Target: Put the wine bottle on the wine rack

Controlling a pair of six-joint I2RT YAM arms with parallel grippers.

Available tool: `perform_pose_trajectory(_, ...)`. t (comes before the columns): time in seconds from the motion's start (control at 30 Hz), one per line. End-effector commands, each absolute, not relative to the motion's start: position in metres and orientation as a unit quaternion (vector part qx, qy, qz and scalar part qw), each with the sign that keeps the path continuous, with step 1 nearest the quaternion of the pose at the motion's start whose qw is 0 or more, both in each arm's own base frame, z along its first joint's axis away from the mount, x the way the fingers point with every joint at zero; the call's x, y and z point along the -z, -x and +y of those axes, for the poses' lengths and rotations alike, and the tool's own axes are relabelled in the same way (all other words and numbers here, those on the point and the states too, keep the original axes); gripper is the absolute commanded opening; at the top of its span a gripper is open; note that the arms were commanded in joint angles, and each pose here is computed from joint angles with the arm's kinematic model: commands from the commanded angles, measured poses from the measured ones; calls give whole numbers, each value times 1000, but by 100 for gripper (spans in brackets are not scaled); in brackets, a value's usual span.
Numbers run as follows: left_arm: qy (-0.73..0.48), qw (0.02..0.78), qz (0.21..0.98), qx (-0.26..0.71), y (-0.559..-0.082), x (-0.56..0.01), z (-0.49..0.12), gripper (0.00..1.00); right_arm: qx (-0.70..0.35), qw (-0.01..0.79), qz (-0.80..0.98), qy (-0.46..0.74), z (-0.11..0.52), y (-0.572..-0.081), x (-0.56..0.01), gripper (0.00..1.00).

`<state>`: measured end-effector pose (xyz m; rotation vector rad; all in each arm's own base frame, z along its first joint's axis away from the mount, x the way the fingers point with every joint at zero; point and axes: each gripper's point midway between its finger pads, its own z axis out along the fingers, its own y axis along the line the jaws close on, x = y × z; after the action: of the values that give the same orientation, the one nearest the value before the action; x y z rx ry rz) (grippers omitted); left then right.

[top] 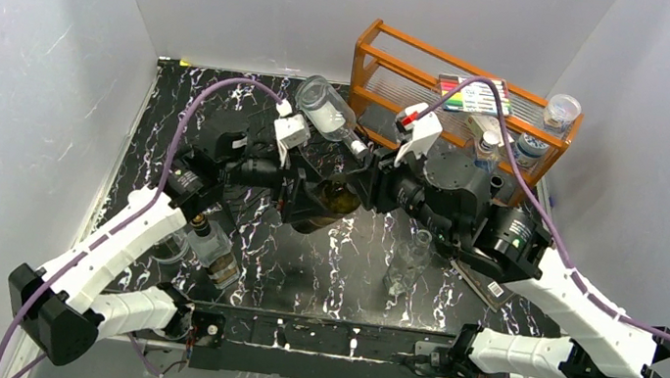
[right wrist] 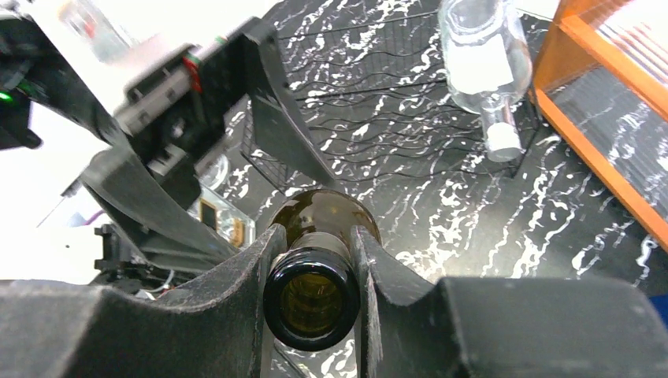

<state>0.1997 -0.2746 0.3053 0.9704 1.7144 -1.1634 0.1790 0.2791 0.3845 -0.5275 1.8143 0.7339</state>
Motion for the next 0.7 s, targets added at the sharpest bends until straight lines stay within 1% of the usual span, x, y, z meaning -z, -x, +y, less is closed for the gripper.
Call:
perform_pose_trajectory(0.0, -459, 432, 616, 472, -183, -308, -282, 98, -414, 573, 690, 154, 288, -175, -469, 0)
perform_pose_trajectory(0.23, -474, 430, 607, 470, -181, -290, -285, 98, -451, 560, 675, 164, 294, -163, -481, 0)
perform_pose_trajectory(0.37, -494, 429, 579, 485, -174, -285, -288, 98, -458, 558, 672, 167, 293, -160, -483, 0)
perform_pose_trajectory(0.4, -498, 427, 576, 488, -173, -284, -288, 96, -458, 557, 672, 168, 293, -159, -482, 0)
perform_pose_trajectory(0.47, -507, 428, 567, 488, -173, -284, -289, 85, -457, 553, 676, 169, 294, -159, -479, 0)
perform_pose_trajectory(0.6, -530, 449, 545, 469, -175, -284, -288, 51, -451, 545, 686, 171, 293, -158, -471, 0)
perform_pose_trajectory(0.67, -542, 462, 542, 447, -180, -283, -286, 39, -441, 537, 697, 173, 290, -157, -462, 0)
